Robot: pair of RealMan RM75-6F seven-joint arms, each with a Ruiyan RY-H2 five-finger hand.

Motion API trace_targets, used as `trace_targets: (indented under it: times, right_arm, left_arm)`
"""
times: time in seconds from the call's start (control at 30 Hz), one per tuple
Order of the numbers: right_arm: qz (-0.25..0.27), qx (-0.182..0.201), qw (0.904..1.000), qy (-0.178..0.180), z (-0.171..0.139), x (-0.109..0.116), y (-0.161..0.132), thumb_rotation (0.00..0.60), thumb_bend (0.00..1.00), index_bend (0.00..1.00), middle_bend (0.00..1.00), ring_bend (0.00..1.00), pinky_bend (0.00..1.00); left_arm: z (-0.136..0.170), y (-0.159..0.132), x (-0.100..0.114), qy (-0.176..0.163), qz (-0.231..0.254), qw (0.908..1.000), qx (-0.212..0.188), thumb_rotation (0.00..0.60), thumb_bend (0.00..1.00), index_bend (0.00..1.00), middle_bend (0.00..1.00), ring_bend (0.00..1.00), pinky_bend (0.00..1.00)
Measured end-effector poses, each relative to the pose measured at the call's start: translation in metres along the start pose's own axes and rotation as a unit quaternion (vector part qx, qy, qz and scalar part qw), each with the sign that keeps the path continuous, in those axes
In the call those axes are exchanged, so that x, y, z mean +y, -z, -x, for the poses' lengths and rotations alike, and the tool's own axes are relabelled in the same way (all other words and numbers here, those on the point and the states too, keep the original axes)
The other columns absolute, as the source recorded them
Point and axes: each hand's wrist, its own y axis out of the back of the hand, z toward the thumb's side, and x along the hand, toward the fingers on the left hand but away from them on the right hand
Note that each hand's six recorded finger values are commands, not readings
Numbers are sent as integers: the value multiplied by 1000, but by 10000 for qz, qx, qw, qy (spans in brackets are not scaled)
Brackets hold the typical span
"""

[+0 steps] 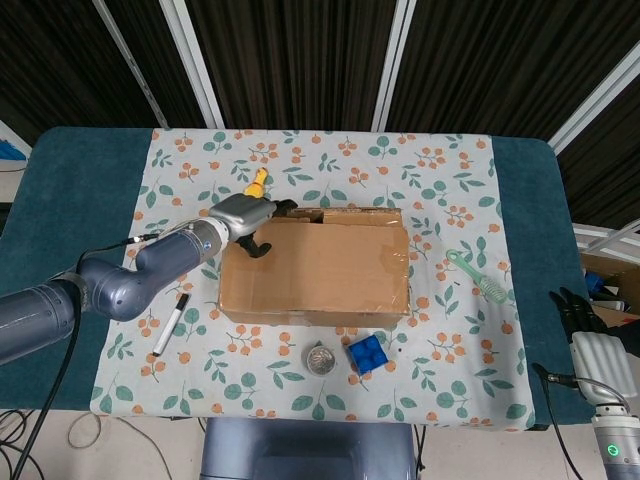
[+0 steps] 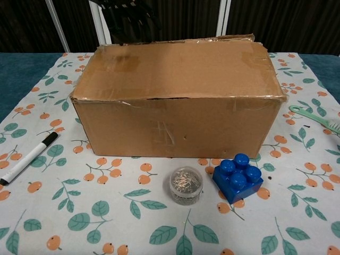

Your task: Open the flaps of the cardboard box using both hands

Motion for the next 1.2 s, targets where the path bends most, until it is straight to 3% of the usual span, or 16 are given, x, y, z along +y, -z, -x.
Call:
trace_targets:
  times: [0.27, 0.6, 1.2]
  right_arm:
    - [-4, 2, 10000, -2, 0, 0, 0, 600, 189, 0, 0, 0, 193]
    - [-10, -11, 10000, 6, 0, 0, 0, 600, 191, 0, 0, 0, 193]
    - [-24, -7, 10000, 21, 0, 0, 0, 600, 201, 0, 0, 0, 193]
  left_arm:
    - [-2, -1, 7, 30, -238, 9997, 11, 600, 455, 25, 154, 108, 265]
    - [-8, -6, -1, 161, -484, 9987, -66, 600, 457, 28, 153, 108, 264]
    - [-7, -7, -7, 374, -271, 9989, -118, 600, 461, 29, 124, 119, 282]
